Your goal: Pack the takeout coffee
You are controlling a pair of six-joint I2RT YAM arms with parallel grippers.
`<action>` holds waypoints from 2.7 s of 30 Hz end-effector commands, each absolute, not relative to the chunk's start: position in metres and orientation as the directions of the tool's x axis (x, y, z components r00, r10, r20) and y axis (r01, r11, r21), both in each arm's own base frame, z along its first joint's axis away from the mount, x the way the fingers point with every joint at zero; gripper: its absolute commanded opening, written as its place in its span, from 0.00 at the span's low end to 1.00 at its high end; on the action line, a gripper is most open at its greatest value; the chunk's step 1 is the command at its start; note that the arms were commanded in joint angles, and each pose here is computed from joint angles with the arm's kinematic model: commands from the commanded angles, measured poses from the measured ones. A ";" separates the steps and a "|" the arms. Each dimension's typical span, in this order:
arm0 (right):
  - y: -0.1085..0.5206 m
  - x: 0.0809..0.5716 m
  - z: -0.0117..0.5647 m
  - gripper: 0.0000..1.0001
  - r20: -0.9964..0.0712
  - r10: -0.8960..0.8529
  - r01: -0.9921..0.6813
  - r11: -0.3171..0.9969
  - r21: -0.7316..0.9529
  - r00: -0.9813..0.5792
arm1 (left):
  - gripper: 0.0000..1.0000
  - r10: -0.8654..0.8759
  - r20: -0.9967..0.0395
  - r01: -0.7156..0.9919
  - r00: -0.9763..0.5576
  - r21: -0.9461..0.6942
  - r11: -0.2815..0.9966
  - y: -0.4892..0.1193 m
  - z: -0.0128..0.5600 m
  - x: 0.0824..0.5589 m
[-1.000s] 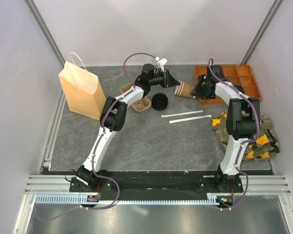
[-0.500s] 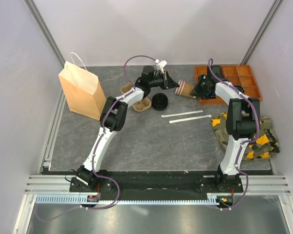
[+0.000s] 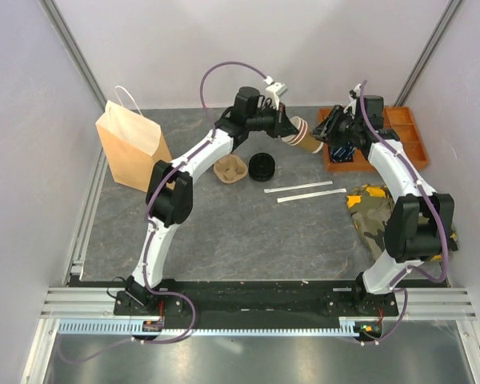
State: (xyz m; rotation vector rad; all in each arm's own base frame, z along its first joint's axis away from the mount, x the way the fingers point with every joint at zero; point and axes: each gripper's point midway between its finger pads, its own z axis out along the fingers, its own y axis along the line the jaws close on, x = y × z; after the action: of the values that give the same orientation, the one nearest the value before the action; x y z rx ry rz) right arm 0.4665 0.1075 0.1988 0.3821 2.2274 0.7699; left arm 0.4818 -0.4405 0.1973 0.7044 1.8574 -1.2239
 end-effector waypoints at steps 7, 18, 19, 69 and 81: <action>0.109 0.437 0.165 0.43 -0.473 0.462 0.056 0.757 0.651 -0.750 | 0.02 0.405 -0.884 0.880 -0.232 -0.014 0.474 -0.445 0.191 0.425; 0.124 0.419 0.150 0.60 -0.434 0.434 -0.005 0.703 0.711 -0.790 | 0.02 0.464 -0.827 0.841 -0.317 -0.019 0.541 -0.433 0.163 0.422; 0.125 0.417 0.147 0.60 -0.426 0.437 -0.003 0.696 0.718 -0.792 | 0.02 0.455 -0.830 0.838 -0.322 -0.027 0.545 -0.434 0.166 0.422; 0.126 0.427 0.110 0.55 -0.373 0.482 0.061 0.672 0.738 -0.793 | 0.02 0.456 -0.852 0.895 -0.258 -0.033 0.445 -0.466 0.185 0.405; 0.123 0.427 0.107 0.54 -0.376 0.483 0.076 0.687 0.723 -0.791 | 0.02 0.448 -0.873 0.891 -0.192 0.037 0.453 -0.465 0.215 0.411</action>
State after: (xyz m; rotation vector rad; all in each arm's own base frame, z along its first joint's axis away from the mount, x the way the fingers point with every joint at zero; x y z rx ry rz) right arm 0.4248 0.1238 0.1083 0.4538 2.3491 0.9930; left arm 0.4118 -0.4523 0.1690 1.1068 1.9575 -0.6216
